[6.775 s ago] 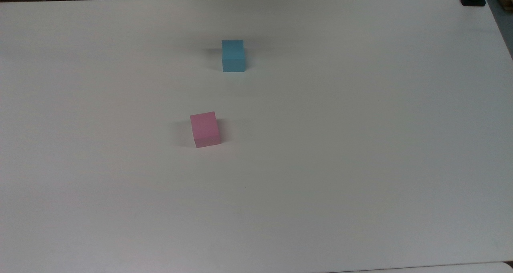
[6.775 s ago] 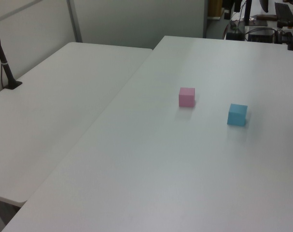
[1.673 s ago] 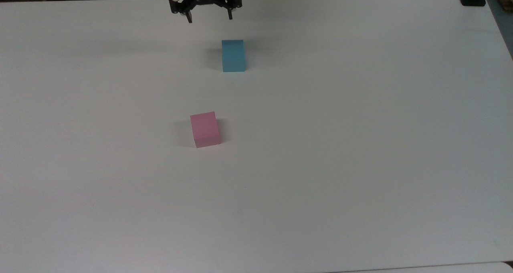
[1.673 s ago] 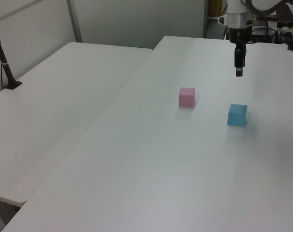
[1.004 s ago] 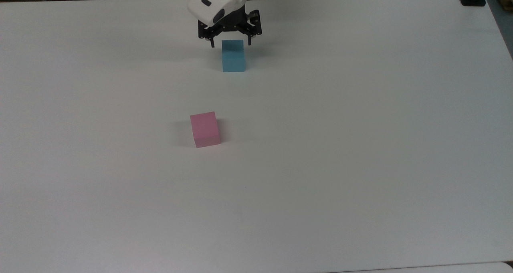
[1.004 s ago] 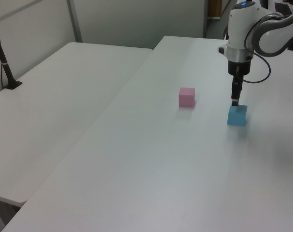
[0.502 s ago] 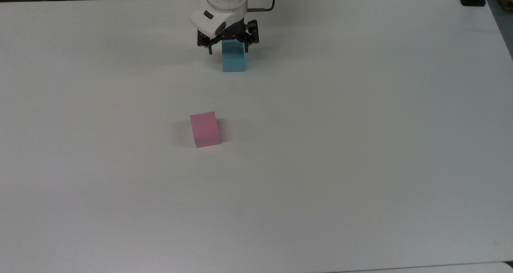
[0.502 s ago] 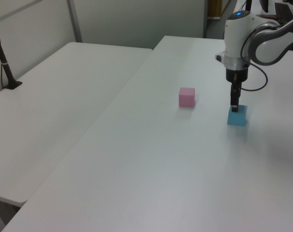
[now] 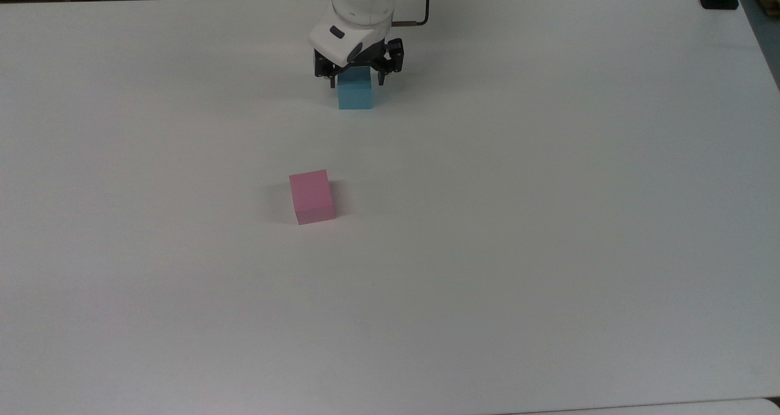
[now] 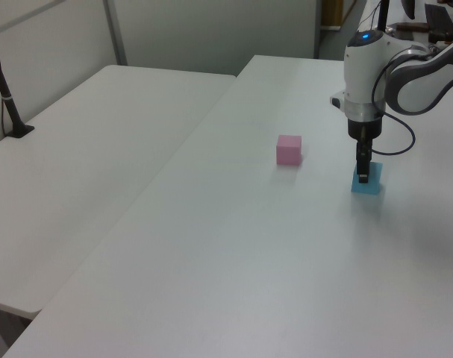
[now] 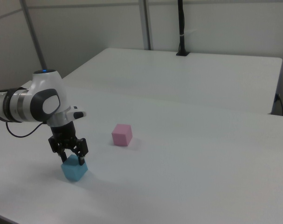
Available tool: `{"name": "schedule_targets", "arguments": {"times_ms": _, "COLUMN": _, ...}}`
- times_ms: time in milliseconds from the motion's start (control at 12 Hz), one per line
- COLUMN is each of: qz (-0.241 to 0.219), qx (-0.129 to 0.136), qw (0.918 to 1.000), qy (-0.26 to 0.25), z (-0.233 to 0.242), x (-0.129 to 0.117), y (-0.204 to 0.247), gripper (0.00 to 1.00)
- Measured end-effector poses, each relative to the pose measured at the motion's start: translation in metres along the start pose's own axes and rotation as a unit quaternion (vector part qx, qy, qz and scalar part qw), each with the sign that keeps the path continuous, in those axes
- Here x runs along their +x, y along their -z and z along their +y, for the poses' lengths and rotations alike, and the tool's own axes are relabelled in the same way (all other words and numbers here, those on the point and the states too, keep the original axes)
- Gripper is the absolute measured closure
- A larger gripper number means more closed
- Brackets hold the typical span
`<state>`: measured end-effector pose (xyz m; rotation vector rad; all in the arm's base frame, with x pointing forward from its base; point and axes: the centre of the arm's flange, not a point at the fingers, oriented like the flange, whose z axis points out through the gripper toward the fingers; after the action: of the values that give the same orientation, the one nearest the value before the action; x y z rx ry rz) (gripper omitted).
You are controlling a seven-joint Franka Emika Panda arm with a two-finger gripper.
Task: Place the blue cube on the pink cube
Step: 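Lift the blue cube and carry it toward the pink cube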
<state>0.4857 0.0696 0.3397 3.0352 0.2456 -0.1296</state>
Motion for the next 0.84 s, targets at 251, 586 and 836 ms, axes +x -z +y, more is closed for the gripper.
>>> {"name": "schedule_targets", "arguments": {"times_ms": 251, "qz": 0.002, "qx": 0.0, "qw": 1.0, "qy": -0.006, "z": -0.001, "x": 0.0, "y": 0.002, "gripper": 0.43}}
{"name": "schedule_targets", "arguments": {"times_ms": 586, "qz": 0.005, "qx": -0.002, "qw": 0.9997, "qy": -0.024, "z": 0.013, "x": 0.01, "y": 0.03, "gripper": 0.46}}
{"name": "schedule_targets", "arguments": {"times_ms": 836, "qz": 0.013, "qx": -0.004, "qw": 0.9989, "qy": -0.045, "z": 0.069, "x": 0.027, "y": 0.112, "gripper": 0.46}}
